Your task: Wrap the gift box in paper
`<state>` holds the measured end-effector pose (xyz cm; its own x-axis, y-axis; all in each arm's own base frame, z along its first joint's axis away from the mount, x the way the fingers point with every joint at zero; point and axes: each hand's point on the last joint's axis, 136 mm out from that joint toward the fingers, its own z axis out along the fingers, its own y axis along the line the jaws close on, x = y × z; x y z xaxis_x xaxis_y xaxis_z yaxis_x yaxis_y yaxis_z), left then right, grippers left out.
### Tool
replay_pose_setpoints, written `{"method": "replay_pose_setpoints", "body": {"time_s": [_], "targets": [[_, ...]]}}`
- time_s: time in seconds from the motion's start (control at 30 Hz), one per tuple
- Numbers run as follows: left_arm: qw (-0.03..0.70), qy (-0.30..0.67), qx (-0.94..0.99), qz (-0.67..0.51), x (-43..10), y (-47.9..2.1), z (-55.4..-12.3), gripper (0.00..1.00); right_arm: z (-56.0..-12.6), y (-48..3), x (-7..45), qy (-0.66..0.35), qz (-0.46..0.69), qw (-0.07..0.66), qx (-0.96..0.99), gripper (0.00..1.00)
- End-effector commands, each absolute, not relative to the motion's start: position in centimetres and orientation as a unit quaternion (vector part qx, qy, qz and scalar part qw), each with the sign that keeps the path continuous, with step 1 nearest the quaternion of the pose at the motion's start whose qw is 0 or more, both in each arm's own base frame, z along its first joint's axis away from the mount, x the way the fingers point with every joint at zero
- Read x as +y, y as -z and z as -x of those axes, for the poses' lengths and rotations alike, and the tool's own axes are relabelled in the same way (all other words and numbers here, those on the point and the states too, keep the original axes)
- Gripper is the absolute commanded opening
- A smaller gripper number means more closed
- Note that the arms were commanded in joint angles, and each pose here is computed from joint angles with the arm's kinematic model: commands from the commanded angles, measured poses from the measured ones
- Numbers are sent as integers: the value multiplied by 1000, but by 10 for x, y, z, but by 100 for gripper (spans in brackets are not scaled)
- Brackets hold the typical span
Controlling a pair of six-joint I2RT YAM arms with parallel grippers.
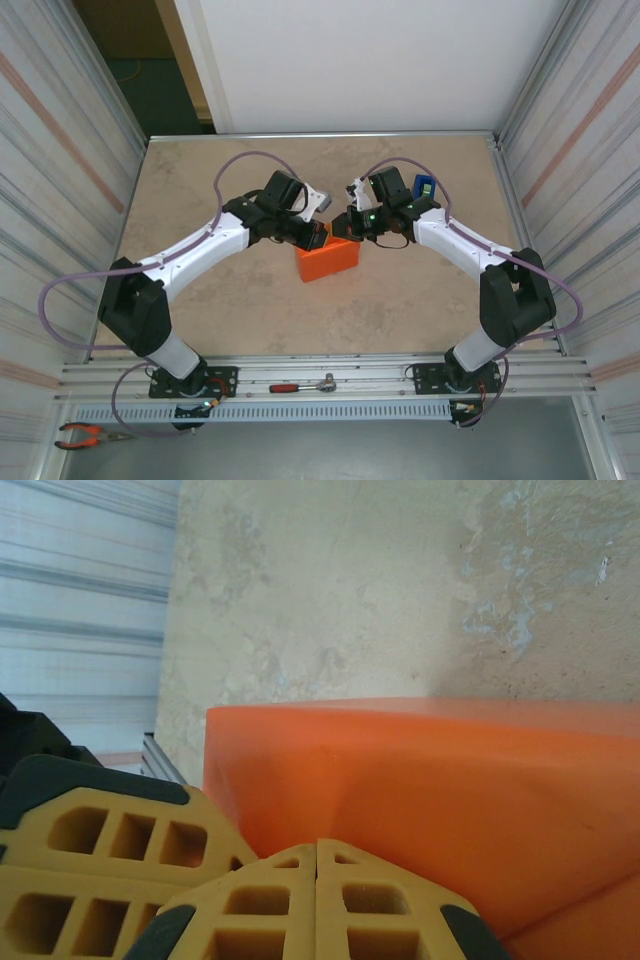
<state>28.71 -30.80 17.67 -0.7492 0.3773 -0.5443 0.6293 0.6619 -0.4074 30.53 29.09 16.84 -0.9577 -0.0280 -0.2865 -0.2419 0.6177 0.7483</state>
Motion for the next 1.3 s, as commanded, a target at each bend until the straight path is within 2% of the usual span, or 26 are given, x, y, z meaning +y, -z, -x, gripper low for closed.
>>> {"method": "replay_pose_setpoints", "body": {"time_s": [0.0,0.23,0.4,0.43,0.53,0.63,0.7,0.77,0.97,1.1,1.27], "targets": [[197,288,888,-300,-305,-164,-280,0,-280,-108,265,-355,30,44,933,0],[191,286,888,-305,-303,-158,-277,0,-286,-119,268,-367,27,49,928,0],[188,283,889,-307,-301,-154,-275,0,-322,-179,267,-427,16,97,899,0],[187,282,889,-308,-301,-153,-275,0,-331,-196,263,-441,12,112,890,3],[187,279,890,-308,-300,-150,-275,0,-359,-250,239,-479,-8,175,860,23],[186,278,890,-310,-300,-149,-275,0,-379,-271,202,-490,-45,211,845,37],[185,277,889,-312,-300,-147,-275,0,-391,-263,166,-484,-94,226,840,48],[185,277,889,-314,-300,-146,-275,0,-403,-247,128,-484,-154,233,829,52],[183,277,888,-318,-300,-143,-274,0,-425,-180,29,-459,-303,234,802,58],[181,277,888,-318,-300,-142,-274,0,-437,-150,0,-455,-359,219,785,58],[176,278,889,-319,-299,-136,-274,0,-454,-135,-5,-458,-366,215,781,59]]}}
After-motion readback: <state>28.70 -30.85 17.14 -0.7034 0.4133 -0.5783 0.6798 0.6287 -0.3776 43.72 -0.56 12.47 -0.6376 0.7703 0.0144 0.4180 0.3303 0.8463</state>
